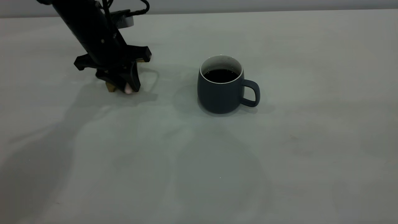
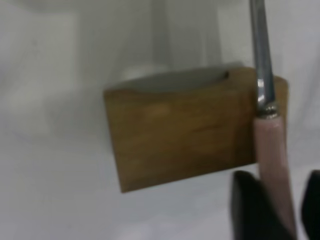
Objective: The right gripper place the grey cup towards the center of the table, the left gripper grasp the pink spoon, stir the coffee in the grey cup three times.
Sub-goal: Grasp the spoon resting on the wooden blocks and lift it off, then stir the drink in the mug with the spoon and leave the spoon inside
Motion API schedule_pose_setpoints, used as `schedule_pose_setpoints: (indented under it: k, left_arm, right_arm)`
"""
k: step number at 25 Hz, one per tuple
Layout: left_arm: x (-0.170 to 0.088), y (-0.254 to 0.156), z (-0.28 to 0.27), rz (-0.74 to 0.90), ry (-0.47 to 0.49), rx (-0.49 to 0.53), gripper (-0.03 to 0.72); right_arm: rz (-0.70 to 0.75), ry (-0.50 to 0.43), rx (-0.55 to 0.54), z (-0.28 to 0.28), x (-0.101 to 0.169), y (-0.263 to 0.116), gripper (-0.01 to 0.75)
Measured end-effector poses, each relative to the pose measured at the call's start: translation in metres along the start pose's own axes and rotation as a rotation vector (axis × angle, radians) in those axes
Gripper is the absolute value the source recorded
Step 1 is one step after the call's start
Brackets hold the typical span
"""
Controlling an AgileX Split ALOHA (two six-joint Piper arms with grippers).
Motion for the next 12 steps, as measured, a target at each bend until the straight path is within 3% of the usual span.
schedule_pose_setpoints:
  k: [1, 2, 7, 12]
  left_arm:
    - [-0.002, -0.001, -0.001, -0.005, -0.007, 0.012, 0.161]
    - [-0.004, 0.000, -0.003, -0.011, -0.014, 0.024, 0.131]
    - [-0.022, 0.016, -0.036, -0.082, -0.066, 0.089, 0.135]
    - [-0.058, 0.028, -0.109, -0.391, -0.153, 0.196, 0.135]
  right_arm:
    - [0.000, 0.000, 0.000, 0.000, 0.000, 0.000, 0.237]
    - [0.000, 0.000, 0.000, 0.000, 0.000, 0.000, 0.237]
    - [0.000, 0.000, 0.000, 0.000, 0.000, 0.000, 0.237]
    - [0.000, 0.000, 0.000, 0.000, 0.000, 0.000, 0.237]
Point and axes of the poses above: a point on each arm's last joint axis where the gripper is mounted, z pointing out along that axis toward the gripper, x along the wrist's bending axis when the last joint is at zero, y = z × x, the point moved 10 cm from there along z, pointing out along that axis toward the gripper, and after that the axes turned 6 degrees about z, right-handed, at the moved point
